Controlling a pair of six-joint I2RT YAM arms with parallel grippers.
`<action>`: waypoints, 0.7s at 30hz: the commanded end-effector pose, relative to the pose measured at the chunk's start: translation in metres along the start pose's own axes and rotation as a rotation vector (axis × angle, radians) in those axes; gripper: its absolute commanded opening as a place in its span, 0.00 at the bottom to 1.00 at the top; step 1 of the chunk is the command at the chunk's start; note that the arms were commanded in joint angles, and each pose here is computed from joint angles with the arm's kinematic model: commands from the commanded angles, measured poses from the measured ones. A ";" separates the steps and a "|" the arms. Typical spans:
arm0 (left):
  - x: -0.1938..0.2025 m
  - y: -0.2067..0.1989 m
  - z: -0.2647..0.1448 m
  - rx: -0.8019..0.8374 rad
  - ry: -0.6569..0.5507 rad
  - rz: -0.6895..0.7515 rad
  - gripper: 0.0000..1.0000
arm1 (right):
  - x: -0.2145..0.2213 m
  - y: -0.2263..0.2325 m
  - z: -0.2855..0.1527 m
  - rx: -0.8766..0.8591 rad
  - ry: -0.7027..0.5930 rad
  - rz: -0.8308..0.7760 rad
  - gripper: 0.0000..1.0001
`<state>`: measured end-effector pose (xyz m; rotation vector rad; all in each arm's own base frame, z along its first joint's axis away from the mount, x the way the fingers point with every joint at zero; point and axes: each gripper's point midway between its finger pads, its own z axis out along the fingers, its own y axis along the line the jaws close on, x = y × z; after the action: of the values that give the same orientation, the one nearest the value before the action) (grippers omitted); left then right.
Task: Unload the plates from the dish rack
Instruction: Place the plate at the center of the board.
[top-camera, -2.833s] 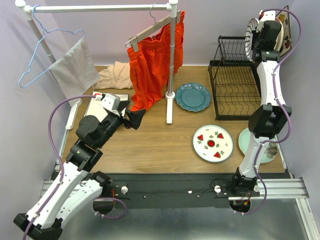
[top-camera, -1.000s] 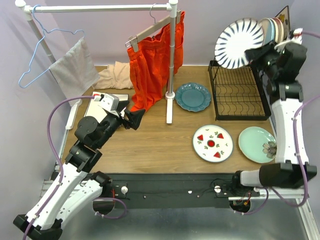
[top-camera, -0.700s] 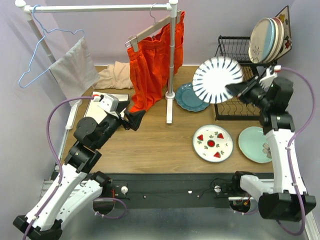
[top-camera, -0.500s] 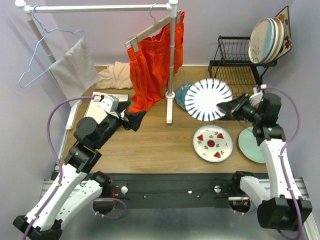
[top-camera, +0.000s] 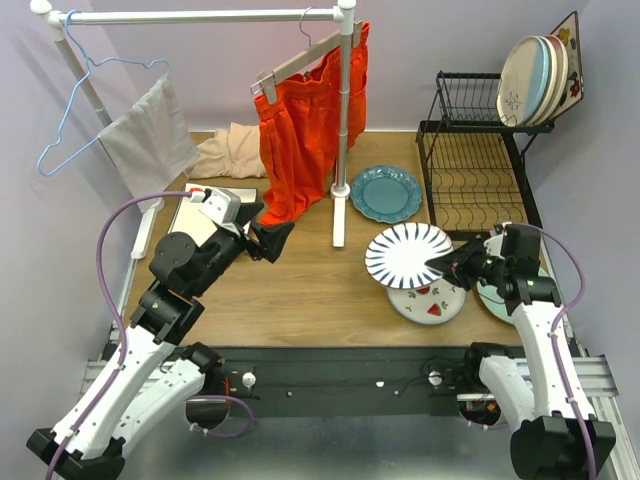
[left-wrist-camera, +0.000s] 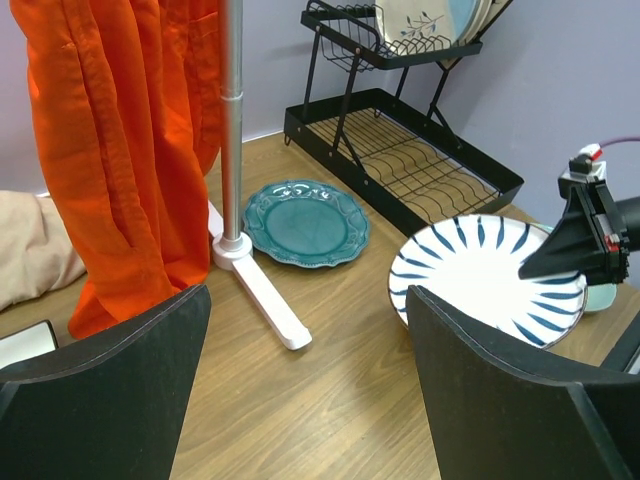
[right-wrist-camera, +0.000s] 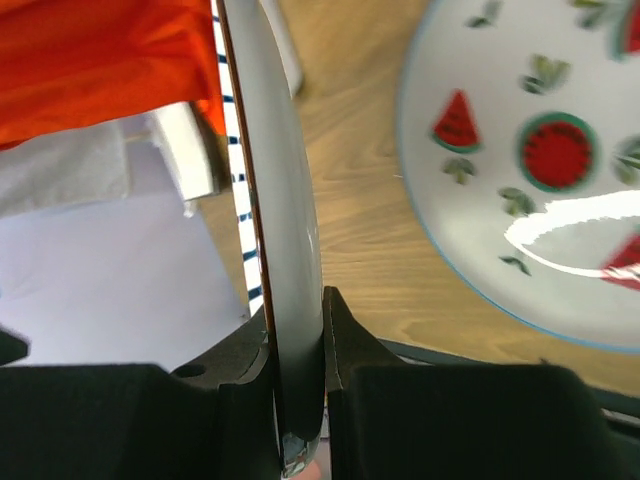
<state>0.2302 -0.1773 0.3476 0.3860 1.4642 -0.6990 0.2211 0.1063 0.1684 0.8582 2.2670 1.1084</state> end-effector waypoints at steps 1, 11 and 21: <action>0.000 -0.003 0.001 0.020 -0.003 -0.004 0.88 | -0.006 -0.015 -0.014 0.121 -0.092 0.016 0.01; -0.001 -0.002 0.000 0.010 -0.008 -0.002 0.88 | -0.007 -0.045 -0.020 0.240 -0.160 0.036 0.01; -0.001 -0.002 0.000 0.010 -0.007 -0.004 0.88 | -0.009 -0.062 -0.015 0.284 -0.180 0.034 0.01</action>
<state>0.2310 -0.1777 0.3466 0.3861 1.4678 -0.6983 0.1900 0.0620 0.1251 1.0866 2.3384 0.6732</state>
